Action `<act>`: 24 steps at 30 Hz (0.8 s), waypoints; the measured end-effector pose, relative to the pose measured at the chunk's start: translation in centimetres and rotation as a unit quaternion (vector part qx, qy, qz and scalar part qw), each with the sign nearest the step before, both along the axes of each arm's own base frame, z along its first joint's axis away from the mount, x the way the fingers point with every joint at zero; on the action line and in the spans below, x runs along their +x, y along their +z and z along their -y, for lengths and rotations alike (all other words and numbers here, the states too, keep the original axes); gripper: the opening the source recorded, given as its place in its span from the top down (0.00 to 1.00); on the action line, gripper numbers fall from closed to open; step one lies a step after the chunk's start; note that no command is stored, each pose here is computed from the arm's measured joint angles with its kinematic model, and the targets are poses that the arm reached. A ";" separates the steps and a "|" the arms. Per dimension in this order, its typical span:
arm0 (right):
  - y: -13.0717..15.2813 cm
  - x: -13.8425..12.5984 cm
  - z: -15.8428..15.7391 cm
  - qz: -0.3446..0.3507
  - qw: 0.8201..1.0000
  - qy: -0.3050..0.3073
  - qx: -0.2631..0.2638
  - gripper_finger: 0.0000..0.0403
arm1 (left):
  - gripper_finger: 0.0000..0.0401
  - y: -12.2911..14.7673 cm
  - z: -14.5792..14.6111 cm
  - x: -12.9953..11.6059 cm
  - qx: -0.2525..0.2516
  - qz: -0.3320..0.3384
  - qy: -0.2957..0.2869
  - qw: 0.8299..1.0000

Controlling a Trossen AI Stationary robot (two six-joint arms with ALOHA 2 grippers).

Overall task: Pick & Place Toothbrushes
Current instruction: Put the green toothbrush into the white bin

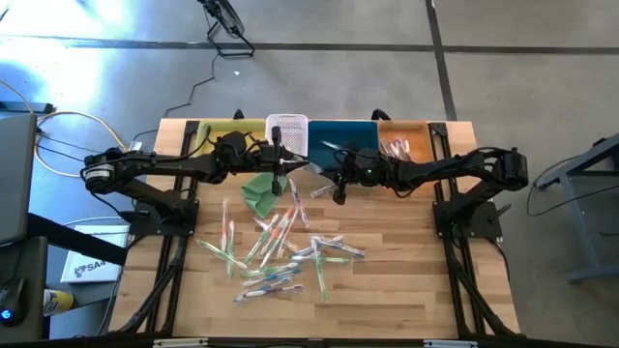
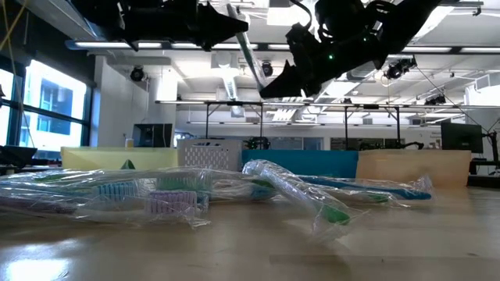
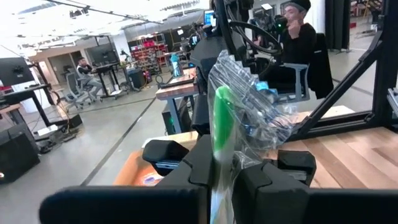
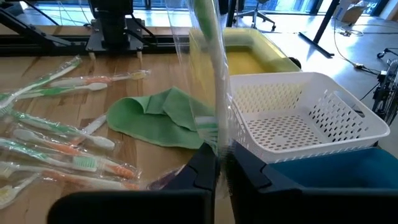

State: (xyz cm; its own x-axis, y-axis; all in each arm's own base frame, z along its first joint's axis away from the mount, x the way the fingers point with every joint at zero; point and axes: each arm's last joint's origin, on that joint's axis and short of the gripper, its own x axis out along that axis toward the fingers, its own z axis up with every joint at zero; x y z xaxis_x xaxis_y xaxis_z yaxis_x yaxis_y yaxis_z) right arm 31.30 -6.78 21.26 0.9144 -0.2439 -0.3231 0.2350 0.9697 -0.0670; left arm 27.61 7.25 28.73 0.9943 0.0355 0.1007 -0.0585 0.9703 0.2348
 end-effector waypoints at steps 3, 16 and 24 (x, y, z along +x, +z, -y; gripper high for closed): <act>0.0 0.0 0.0 0.002 1.000 0.001 0.005 0.89 | 0.95 0.0 0.0 0.0 0.000 -0.001 -0.001 1.000; 0.8 -0.7 -0.6 -0.009 1.000 0.016 0.011 0.52 | 0.95 -0.2 -0.8 -0.2 0.007 -0.010 0.013 1.000; 3.0 -3.5 -1.1 -0.053 0.999 0.003 0.014 0.46 | 0.95 -0.2 -4.2 -1.5 -0.012 -0.012 0.035 0.999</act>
